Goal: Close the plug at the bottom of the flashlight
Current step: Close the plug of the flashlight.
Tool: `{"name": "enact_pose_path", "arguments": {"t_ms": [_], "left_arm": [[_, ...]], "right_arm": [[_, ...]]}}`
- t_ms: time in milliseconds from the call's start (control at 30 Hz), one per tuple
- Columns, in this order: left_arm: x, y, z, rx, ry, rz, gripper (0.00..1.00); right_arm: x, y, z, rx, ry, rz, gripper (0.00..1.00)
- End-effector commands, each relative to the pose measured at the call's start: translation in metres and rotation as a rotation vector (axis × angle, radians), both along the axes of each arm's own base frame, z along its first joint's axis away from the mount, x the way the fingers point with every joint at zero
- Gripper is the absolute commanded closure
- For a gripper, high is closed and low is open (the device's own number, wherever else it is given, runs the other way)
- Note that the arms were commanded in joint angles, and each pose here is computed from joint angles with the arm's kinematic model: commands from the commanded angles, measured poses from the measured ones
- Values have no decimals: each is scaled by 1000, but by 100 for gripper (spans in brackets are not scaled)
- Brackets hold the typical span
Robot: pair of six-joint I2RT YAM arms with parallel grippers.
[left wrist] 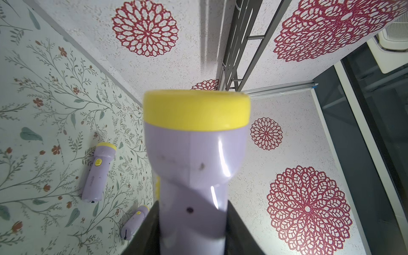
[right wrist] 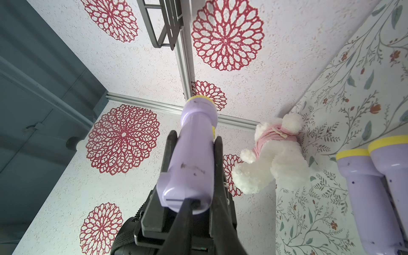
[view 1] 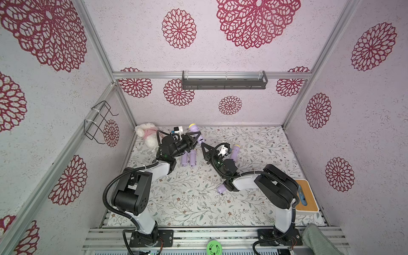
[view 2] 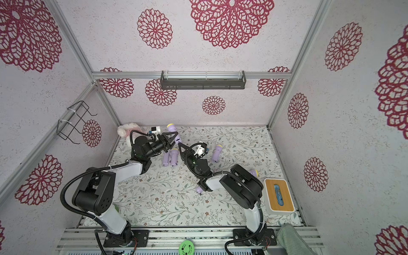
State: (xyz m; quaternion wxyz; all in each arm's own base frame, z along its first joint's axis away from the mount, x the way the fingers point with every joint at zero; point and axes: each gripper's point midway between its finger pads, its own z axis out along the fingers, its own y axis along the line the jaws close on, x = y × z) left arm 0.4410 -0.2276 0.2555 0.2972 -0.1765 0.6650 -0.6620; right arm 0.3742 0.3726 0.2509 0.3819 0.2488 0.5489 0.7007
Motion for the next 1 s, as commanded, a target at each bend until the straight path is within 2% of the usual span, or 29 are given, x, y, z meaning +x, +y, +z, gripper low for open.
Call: {"name": "enact_pose_path", "arguments": {"t_ms": [0,267,533,700,800,967], "left_arm": [[-30,-18,45,-52,-131,-112,100],[-32,-13,53,-59,-157,-102,100],[-31,-5,57,-64,-167,-78,100],[-29,0,56,-62,-160,-58,100],[-26,5,52,-40,-143,-33,100],[-22,8,38,47,-97,0,100]], "right_arm": [[17,-18,2,-2,33,-87,82],[18,-24,-15,-49,90,-113,82],[12,-23,-9,-78,70,-107,78],[2,-22,9,-107,6,-92,71],[-9,-19,25,-126,-68,-66,63],[-33,-35,45,-193,-141,-97,51]]}}
